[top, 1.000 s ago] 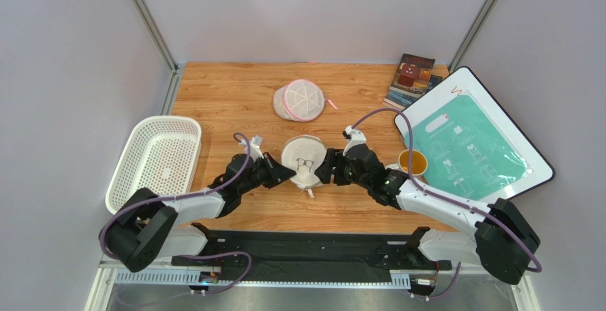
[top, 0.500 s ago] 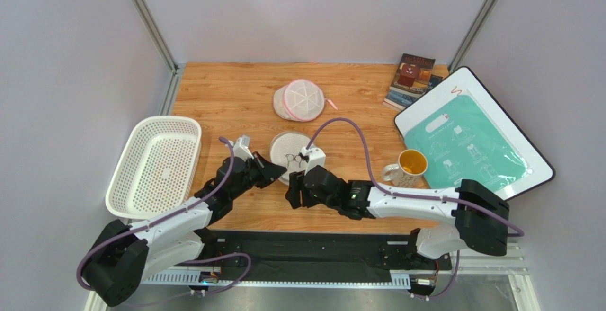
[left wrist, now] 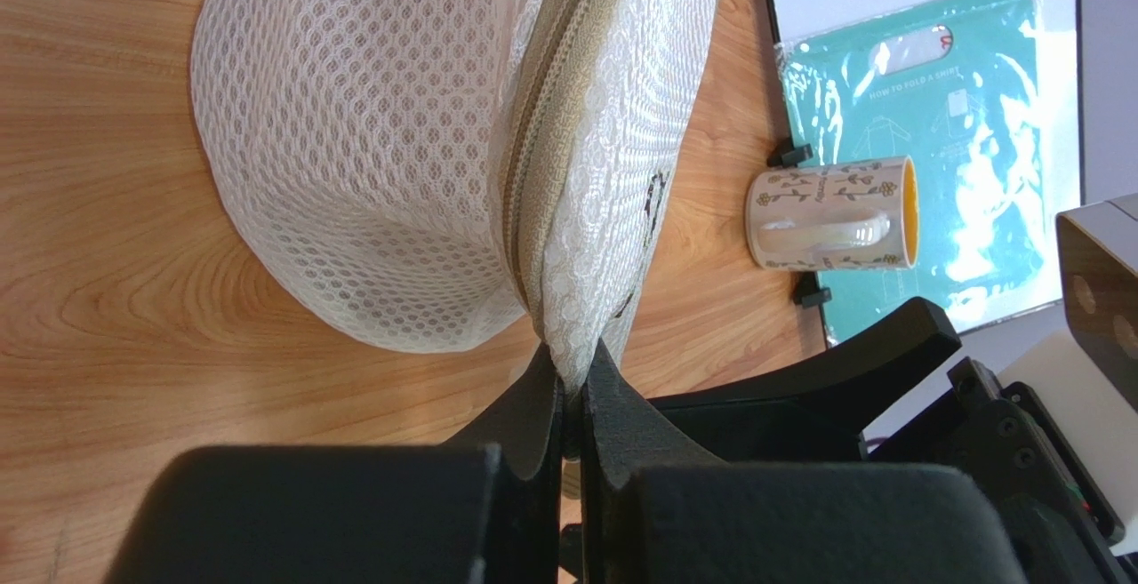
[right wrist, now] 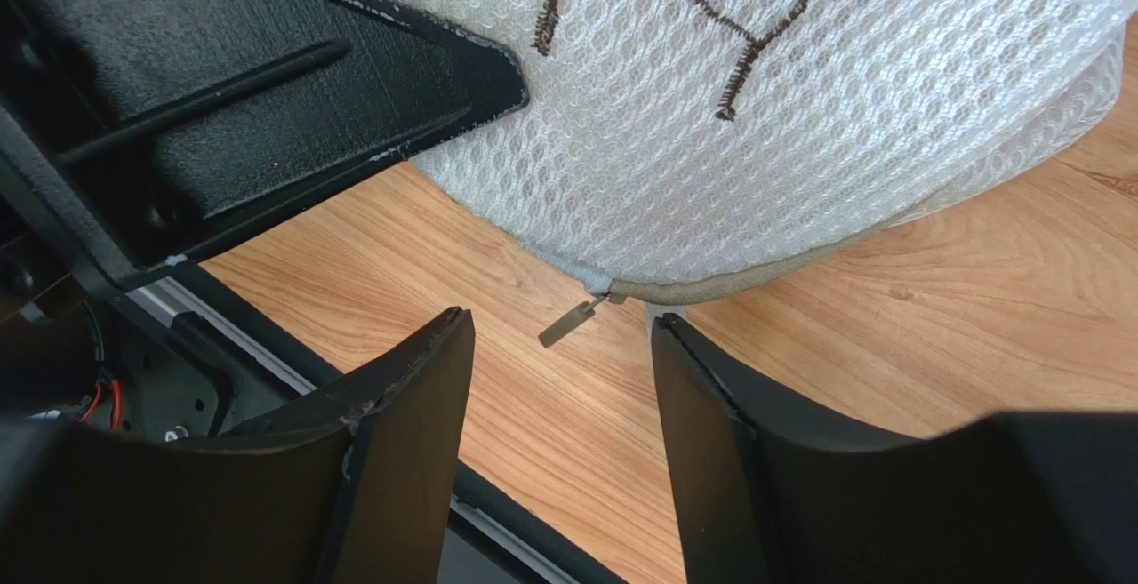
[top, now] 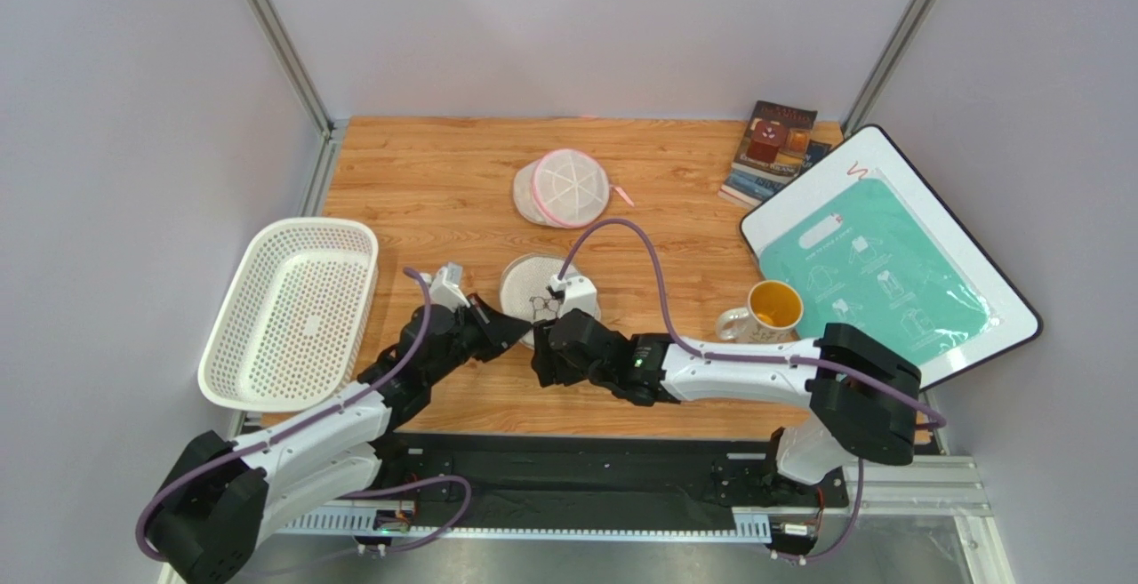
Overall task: Unzip the laundry bag and remove the bra
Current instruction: Unzip the laundry bag at the center of the board.
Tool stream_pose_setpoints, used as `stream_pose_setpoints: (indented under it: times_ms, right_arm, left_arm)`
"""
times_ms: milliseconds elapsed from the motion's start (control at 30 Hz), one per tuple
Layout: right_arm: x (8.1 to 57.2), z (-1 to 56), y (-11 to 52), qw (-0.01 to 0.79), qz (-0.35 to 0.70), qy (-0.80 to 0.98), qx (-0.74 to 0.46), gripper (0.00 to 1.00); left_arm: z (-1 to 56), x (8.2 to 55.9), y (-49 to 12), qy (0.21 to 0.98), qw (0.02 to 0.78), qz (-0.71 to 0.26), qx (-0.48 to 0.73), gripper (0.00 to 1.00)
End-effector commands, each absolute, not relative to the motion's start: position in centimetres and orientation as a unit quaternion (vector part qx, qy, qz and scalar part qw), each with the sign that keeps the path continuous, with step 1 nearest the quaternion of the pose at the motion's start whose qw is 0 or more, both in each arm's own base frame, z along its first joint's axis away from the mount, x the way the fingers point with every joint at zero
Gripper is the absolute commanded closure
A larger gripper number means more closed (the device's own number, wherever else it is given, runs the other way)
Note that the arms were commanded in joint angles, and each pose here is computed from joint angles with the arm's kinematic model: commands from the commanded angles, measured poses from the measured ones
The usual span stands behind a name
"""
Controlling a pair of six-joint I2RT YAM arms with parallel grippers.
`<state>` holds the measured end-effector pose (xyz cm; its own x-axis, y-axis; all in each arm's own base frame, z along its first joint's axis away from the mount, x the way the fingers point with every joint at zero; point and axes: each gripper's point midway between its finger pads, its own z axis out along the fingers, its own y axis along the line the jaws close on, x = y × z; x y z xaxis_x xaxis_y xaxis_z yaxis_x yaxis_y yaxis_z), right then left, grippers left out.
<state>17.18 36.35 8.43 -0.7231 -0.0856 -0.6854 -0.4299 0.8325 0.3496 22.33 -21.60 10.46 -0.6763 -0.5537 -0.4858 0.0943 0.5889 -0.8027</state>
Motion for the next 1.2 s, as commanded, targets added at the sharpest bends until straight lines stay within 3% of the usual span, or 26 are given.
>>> stream_pose_setpoints:
  times_ms: [0, 333, 567, 867, 1033, 1167]
  right_arm:
    - [18.4, 10.2, 37.9, 0.367, 0.269, 0.881, -0.128, 0.45]
    - [19.0, 10.0, 37.8, 0.364, 0.277, 0.881, -0.116, 0.57]
    - [19.2, 9.9, 37.3, 0.366, 0.272, 0.883, -0.114, 0.84]
    - [18.9, 9.7, 35.2, 0.366, 0.264, 0.886, -0.103, 0.87]
    - [18.5, 8.7, 33.9, 0.358, 0.257, 0.891, -0.109, 0.99]
    - [18.5, 8.4, 32.7, 0.359, 0.252, 0.893, -0.101, 1.00]
  left_arm:
    - [11.2, 22.2, -21.8, 0.800, 0.383, -0.441, -0.140, 1.00]
    - [11.6, 21.8, -21.7, 0.795, 0.383, -0.450, -0.139, 1.00]
    - [11.5, 21.7, -21.7, 0.796, 0.380, -0.451, -0.137, 1.00]
    - [11.2, 21.6, -21.3, 0.807, 0.388, -0.428, -0.120, 1.00]
    - [11.2, 21.6, -21.7, 0.819, 0.382, -0.418, -0.093, 1.00]
    - [11.2, 21.6, -21.9, 0.824, 0.379, -0.414, -0.081, 1.00]
